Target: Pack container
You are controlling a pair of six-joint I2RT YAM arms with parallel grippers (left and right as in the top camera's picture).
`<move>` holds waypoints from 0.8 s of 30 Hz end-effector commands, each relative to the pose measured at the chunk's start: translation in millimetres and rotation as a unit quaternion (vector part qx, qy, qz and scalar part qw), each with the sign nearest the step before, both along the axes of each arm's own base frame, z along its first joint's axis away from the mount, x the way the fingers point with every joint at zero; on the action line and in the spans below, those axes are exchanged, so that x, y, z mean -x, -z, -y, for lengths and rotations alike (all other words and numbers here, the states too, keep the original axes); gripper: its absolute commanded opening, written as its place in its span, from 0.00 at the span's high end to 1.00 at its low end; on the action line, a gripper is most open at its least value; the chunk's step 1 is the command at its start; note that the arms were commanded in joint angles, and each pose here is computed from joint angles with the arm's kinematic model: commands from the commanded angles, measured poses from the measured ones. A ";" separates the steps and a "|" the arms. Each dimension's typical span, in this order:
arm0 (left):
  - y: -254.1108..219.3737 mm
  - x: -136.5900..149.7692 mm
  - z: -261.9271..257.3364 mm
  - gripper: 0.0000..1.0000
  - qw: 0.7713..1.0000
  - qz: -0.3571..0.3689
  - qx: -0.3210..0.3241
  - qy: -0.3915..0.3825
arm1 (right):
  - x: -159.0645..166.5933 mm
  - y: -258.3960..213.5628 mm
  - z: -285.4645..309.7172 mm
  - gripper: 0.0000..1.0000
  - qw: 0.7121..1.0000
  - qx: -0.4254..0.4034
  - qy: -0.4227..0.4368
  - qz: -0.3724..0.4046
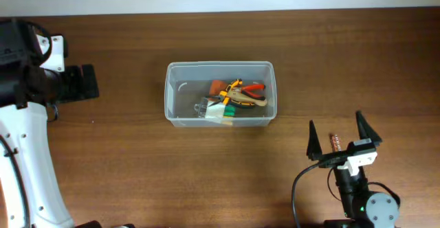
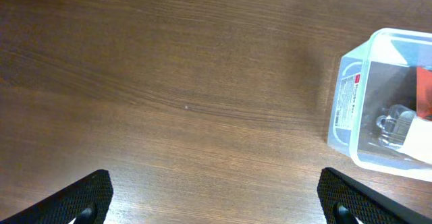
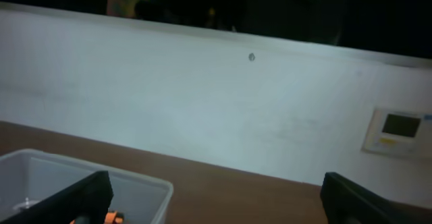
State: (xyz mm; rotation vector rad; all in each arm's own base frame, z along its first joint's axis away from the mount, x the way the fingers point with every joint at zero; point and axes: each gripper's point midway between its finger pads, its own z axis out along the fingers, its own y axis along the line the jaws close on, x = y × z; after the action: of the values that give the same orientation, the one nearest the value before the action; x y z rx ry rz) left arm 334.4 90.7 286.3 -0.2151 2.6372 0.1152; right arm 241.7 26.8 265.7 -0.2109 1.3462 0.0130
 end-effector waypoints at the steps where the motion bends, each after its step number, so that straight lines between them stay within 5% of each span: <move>1: -3.3 -1.0 -2.7 0.01 1.000 0.005 0.000 -0.009 | 3.6 4.5 3.7 0.02 1.000 -0.002 0.012 0.012; 14: -3.3 -1.0 -2.7 0.01 1.000 0.005 0.000 -0.009 | 3.9 30.6 5.3 0.01 1.000 -0.003 0.017 0.011; 24: -3.3 -1.0 -2.7 0.01 1.000 0.005 0.000 -0.009 | -3.3 77.5 5.3 0.02 0.997 -0.001 0.017 -0.078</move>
State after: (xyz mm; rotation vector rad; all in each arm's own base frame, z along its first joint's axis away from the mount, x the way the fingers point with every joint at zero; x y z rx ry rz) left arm 334.4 90.7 286.3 -0.2151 2.6372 0.1152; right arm 244.6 22.2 197.9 -0.1905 1.4730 0.0069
